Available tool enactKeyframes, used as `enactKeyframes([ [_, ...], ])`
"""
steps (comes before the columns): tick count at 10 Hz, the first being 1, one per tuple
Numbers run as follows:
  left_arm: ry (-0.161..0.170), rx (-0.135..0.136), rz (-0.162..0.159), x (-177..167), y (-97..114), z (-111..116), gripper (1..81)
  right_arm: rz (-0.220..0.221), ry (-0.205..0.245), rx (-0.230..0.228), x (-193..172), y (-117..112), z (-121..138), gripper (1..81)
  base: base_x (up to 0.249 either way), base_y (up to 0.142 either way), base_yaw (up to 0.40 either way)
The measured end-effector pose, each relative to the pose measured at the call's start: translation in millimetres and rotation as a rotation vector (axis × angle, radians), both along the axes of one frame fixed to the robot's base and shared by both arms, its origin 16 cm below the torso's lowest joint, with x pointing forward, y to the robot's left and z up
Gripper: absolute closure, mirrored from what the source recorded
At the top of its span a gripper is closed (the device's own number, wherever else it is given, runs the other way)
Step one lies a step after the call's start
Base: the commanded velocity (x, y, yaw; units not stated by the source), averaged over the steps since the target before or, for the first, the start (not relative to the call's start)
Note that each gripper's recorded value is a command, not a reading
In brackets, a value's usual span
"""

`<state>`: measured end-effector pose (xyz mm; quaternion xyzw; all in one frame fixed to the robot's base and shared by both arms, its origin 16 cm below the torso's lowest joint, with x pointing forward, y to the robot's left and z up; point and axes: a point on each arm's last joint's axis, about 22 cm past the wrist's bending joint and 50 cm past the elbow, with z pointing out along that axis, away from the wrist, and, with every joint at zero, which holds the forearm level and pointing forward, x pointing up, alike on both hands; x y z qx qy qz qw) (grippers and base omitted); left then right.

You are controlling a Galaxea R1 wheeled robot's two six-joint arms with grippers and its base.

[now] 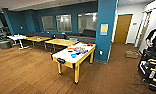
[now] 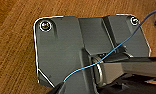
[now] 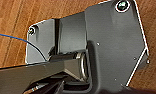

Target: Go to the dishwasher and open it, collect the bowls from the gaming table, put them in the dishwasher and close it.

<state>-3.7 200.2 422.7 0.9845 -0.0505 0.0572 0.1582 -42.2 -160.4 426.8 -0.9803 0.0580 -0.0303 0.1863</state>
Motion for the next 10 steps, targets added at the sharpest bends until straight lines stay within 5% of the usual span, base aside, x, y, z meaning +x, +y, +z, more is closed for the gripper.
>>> enactKeyframes([
  [5, 0.021, 0.002, -0.001, -17, 1, 0, 1.0, 0.005, 0.017, 0.001, -16, 1, 0, 1.0, 0.084, 0.000, 0.000],
  [8, -0.015, -0.001, 0.001, 11, -1, 0, 1.0, 0.002, -0.011, 0.000, 6, 0, 0, 1.0, 0.123, 0.000, 0.000],
  [10, 0.005, 0.001, 0.000, -3, 0, 0, 1.0, 0.004, 0.006, 0.000, -5, 1, 0, 1.0, 0.130, 0.000, 0.000],
])
